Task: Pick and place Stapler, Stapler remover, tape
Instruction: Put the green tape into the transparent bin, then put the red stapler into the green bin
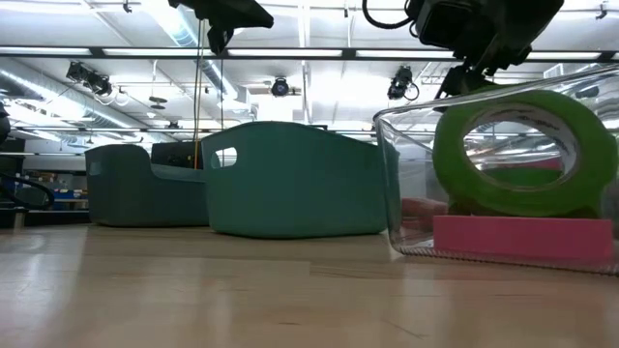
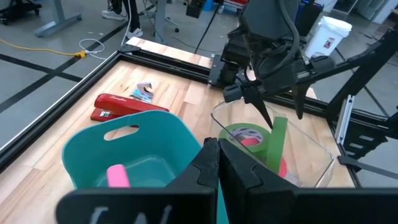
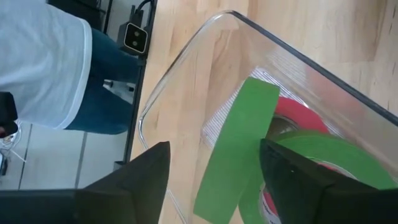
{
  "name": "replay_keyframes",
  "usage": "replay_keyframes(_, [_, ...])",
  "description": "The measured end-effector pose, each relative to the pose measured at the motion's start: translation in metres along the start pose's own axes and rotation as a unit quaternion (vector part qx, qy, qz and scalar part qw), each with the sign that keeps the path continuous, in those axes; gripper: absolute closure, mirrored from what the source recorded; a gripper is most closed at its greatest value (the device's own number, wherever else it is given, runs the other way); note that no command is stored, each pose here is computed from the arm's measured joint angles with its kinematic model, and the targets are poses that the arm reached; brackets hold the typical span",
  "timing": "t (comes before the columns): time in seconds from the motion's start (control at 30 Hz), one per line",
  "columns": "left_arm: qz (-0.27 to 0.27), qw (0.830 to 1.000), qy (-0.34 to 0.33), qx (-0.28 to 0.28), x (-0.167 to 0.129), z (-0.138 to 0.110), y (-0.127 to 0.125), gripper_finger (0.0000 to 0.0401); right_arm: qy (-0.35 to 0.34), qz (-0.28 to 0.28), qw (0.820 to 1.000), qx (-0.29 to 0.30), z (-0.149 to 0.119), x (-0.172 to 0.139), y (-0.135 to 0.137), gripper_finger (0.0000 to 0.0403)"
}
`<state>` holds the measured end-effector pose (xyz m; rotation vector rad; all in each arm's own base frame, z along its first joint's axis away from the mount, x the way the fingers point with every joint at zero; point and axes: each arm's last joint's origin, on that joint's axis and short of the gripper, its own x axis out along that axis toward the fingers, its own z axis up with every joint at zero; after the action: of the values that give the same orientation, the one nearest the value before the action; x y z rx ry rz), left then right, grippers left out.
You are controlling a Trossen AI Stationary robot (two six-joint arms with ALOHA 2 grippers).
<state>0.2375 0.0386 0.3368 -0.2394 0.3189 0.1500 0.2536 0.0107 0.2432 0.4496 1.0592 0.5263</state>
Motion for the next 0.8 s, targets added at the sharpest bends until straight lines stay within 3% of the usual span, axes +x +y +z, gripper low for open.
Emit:
replay_keyframes(0.43, [0.000,1.000,0.000,0.000,0.000,0.000,0.000,0.0392,-0.052,-0.005,0.999,-0.014,-0.003,-0.028,0.011,0.0168])
replay_keyframes(0.8, [0.000,1.000,0.000,0.000,0.000,0.000,0.000,0.0392,-0.148,-0.128,0.981,-0.008,-0.012,-0.069,0.015,0.0172])
